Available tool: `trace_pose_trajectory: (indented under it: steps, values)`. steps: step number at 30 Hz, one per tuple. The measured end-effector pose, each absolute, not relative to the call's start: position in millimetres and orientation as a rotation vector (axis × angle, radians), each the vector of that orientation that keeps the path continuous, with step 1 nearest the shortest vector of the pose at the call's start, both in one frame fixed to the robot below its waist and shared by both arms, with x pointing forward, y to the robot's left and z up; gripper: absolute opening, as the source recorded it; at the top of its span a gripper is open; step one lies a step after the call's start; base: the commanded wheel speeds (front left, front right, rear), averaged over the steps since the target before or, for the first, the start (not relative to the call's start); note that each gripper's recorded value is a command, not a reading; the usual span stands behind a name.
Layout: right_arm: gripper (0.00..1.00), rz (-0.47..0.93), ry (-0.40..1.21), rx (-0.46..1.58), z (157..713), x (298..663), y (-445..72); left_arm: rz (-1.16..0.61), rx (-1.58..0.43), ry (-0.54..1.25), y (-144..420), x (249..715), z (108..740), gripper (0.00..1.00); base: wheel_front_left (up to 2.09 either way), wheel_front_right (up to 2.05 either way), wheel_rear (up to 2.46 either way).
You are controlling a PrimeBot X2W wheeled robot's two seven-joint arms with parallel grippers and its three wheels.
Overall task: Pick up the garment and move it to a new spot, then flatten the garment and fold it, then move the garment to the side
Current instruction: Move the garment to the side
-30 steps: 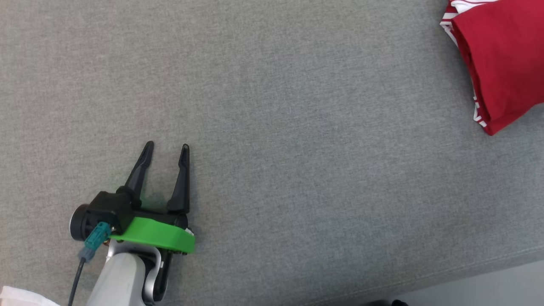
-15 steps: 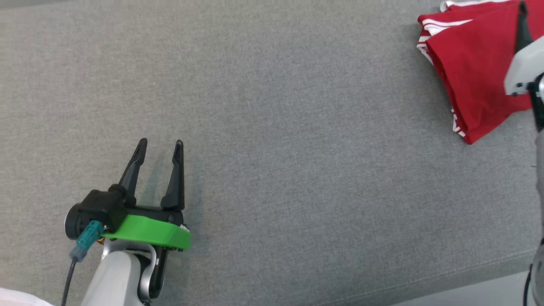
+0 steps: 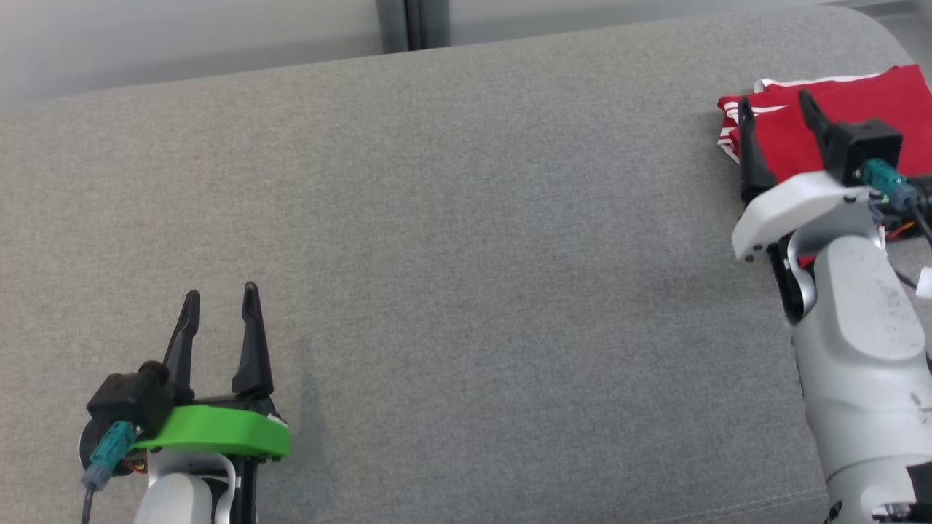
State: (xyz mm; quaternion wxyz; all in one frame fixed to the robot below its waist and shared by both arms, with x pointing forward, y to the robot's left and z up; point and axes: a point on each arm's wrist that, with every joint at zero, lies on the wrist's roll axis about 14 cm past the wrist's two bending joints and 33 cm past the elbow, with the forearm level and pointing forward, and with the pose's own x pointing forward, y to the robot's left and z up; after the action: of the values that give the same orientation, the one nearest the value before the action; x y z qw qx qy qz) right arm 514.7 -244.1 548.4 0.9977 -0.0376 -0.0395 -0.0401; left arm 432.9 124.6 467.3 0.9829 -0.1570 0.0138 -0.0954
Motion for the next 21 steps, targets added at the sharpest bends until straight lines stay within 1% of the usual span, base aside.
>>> trace_pose_trajectory:
  steps: [4,7,10,17,21]
  values:
    - [1.00,-0.049,-0.109,-0.065,547.1,494.2,-227.4,-0.139,-0.318,0.028,141.1,417.9,467.8,1.00,0.00,0.00,0.00]
    - [1.00,-0.030,-0.102,-0.058,536.7,474.1,-218.6,-0.102,-0.325,0.037,151.2,405.2,465.0,1.00,0.00,0.00,0.00]
    - [1.00,0.008,-0.105,-0.012,530.9,457.3,-203.8,-0.076,-0.325,0.040,159.7,394.0,464.1,1.00,0.00,0.00,0.00]
    - [1.00,0.043,-0.098,0.071,519.0,420.8,-187.6,-0.055,-0.325,0.043,166.2,371.6,464.1,1.00,0.00,0.00,0.00]
    - [1.00,0.059,-0.095,0.085,515.7,406.9,-181.4,-0.058,-0.336,0.038,164.8,364.6,466.1,1.00,0.00,0.00,0.00]
